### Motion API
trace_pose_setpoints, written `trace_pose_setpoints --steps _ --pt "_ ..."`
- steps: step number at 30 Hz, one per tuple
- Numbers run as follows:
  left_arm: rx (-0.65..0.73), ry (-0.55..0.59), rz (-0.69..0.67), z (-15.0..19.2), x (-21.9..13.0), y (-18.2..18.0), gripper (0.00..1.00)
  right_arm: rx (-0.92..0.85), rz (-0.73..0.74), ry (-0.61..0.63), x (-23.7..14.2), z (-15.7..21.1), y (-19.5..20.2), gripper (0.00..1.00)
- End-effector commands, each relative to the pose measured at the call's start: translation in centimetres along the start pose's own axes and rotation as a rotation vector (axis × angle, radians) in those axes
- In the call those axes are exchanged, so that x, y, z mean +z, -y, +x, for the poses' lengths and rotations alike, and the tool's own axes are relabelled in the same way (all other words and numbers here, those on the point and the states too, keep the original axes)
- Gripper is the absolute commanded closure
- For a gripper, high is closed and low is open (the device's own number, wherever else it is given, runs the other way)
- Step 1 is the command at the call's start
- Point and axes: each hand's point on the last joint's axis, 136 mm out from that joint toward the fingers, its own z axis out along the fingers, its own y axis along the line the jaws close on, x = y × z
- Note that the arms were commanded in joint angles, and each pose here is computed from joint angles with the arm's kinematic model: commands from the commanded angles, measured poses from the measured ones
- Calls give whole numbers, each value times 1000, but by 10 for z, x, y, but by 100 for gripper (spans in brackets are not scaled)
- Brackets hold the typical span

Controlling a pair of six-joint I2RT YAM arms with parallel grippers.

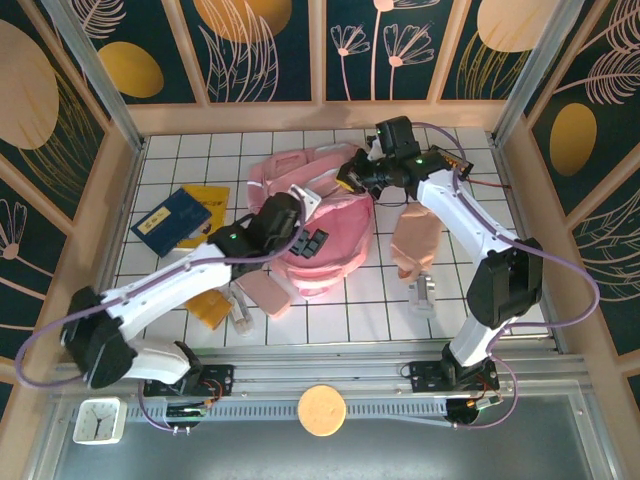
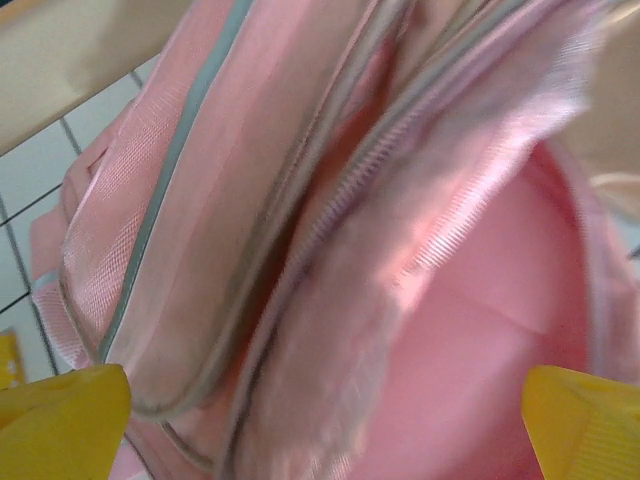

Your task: Pack the student bag

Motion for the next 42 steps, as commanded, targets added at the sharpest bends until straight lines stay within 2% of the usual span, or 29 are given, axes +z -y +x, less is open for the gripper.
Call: trace_pose_setpoints --steps 1,3,4,5,7,8,10,12,14,16,18,21,25,28,30,32,35,42 --pt "46 -7 -140 -17 12 -19 1 -109 -202 66 -33 -5 -69 100" --pt "56 -34 -163 -16 24 -19 3 -106 -211 64 -34 -4 -70 100" --pt "52 -47 -189 -15 28 -22 10 -107 -214 64 -34 -3 -70 100" --pt "50 -63 -212 -15 32 -24 27 -109 -216 63 -35 -3 -70 100" --pt "43 -91 -215 -14 41 -23 72 -120 -224 55 -33 -2 -67 100" --pt "17 -102 -223 -16 44 -25 100 -132 -230 56 -34 -3 -66 89" --pt "-26 -124 -197 -19 50 -26 100 -144 -183 115 -47 -12 -53 59" --pt "-104 -123 -153 -30 48 -31 100 -154 -103 201 -72 -18 -28 39" --pt "-163 -112 -120 -43 43 -37 100 -134 -3 239 -91 -13 8 31" --pt "-187 -123 -96 -48 48 -37 100 -96 69 230 -101 4 46 29" --pt "-215 -120 -78 -60 46 -39 100 -39 95 196 -98 33 80 29" --pt "-243 -111 -34 -73 44 -37 100 23 60 133 -76 71 107 32" --pt "-270 -102 4 -82 42 -31 100 -92 -40 115 -48 83 82 48" --pt "-290 -107 30 -85 46 -26 100 -190 -67 97 -18 79 69 66" --pt "-303 -108 41 -87 48 -24 100 -229 -54 64 6 79 74 68" --pt "-317 -101 56 -92 49 -22 100 -235 -6 36 28 79 95 69" --pt "-337 -75 49 -109 43 -34 100 -233 78 19 50 85 138 76" --pt "-421 30 27 -157 20 -100 100 -203 192 34 65 88 210 82"
